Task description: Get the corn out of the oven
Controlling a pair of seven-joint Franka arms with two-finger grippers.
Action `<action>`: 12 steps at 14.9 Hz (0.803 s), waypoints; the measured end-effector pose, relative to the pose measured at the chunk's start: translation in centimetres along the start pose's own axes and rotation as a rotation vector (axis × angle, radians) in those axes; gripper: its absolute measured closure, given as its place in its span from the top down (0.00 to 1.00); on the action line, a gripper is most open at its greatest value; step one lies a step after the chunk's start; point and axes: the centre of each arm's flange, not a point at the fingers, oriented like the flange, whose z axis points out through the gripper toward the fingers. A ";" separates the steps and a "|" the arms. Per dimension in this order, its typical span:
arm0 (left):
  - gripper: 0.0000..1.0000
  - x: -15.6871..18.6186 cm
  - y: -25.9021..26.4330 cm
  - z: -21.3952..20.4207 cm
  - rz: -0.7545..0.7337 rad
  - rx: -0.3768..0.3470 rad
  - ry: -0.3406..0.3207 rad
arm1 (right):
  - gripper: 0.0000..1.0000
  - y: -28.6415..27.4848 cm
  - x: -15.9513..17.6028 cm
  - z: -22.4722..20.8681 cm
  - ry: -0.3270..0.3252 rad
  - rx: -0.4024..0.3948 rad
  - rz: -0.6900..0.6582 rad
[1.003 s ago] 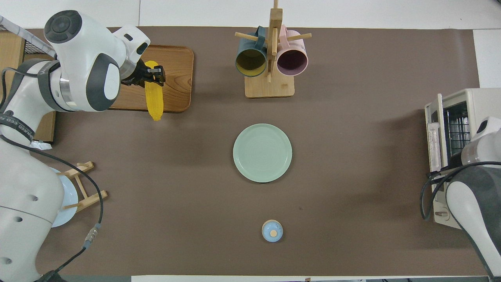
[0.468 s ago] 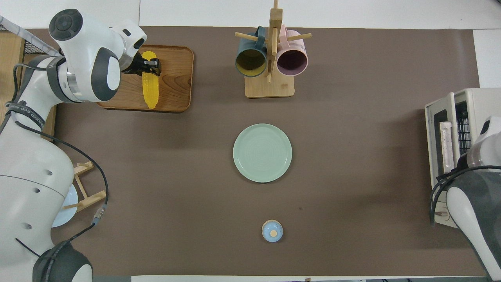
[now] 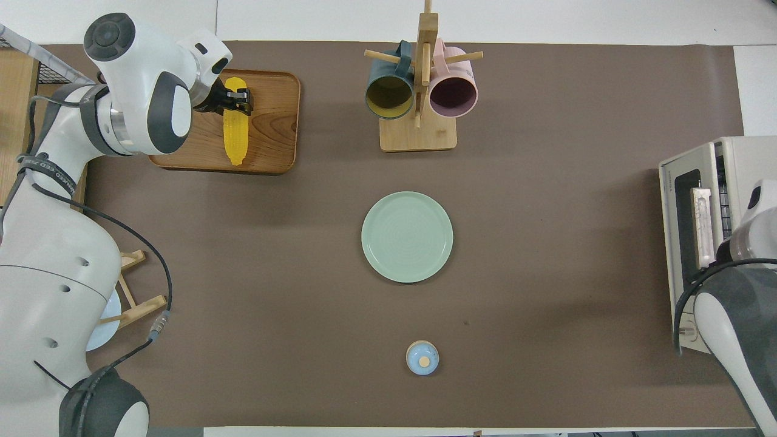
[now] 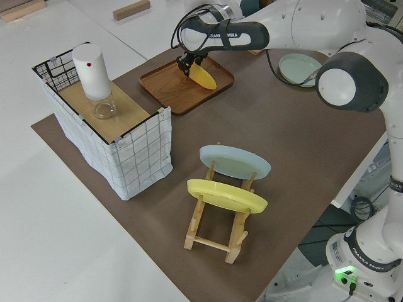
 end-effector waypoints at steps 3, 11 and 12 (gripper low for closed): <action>0.81 0.1 -0.1 -0.1 -0.001 0.001 0.002 | 0.01 0.0 0.4 -2.1 0.025 -0.021 -0.006; 1.00 -0.4 -2.4 -10.9 -0.031 0.027 -0.010 | 0.02 -0.1 0.8 -3.6 0.048 -0.036 -0.011; 1.00 -1.0 -2.9 -12.9 -0.039 0.030 -0.028 | 0.04 -0.2 0.8 -3.5 0.042 -0.034 -0.012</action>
